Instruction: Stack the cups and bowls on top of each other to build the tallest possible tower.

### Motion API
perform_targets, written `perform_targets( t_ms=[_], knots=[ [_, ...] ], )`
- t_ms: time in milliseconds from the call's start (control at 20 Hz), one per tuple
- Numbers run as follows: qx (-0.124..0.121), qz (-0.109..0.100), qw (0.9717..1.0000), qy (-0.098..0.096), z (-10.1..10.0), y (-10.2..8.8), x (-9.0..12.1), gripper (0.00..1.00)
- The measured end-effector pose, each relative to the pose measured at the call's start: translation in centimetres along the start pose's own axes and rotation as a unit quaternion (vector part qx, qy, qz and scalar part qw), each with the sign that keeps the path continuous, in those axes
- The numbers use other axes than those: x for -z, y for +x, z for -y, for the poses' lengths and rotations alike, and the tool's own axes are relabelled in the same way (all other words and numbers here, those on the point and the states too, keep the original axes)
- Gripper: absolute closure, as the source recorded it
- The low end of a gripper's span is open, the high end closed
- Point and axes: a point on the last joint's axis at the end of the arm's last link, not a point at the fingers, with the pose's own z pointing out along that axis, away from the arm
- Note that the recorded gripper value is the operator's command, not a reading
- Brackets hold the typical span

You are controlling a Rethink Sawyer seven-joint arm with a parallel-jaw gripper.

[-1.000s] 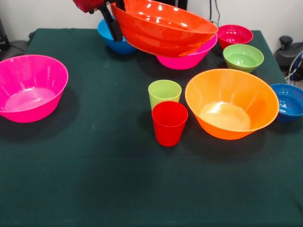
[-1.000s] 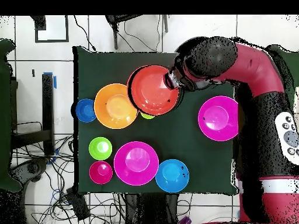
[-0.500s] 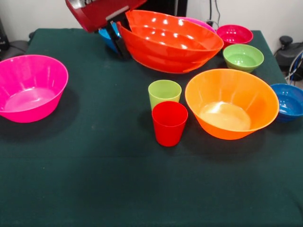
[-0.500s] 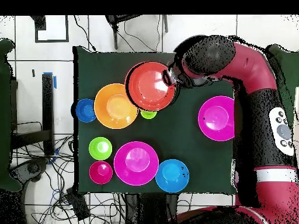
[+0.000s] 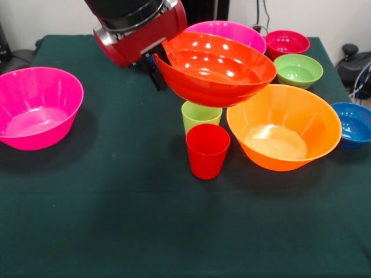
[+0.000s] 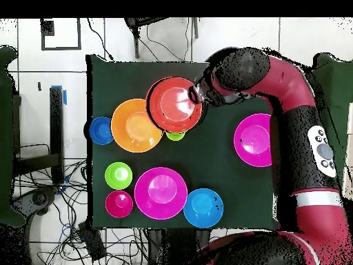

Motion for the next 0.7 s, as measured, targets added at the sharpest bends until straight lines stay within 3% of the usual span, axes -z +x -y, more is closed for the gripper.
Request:
perform_targets(
  t_ms=[250, 700],
  knots=[
    [-0.004, 0.001, 1.0, -0.009, 0.4, 0.1, -2.0, 1.0],
    [-0.009, 0.017, 0.9998, -0.011, 0.8, -0.2, -3.5, 1.0]
  ],
)
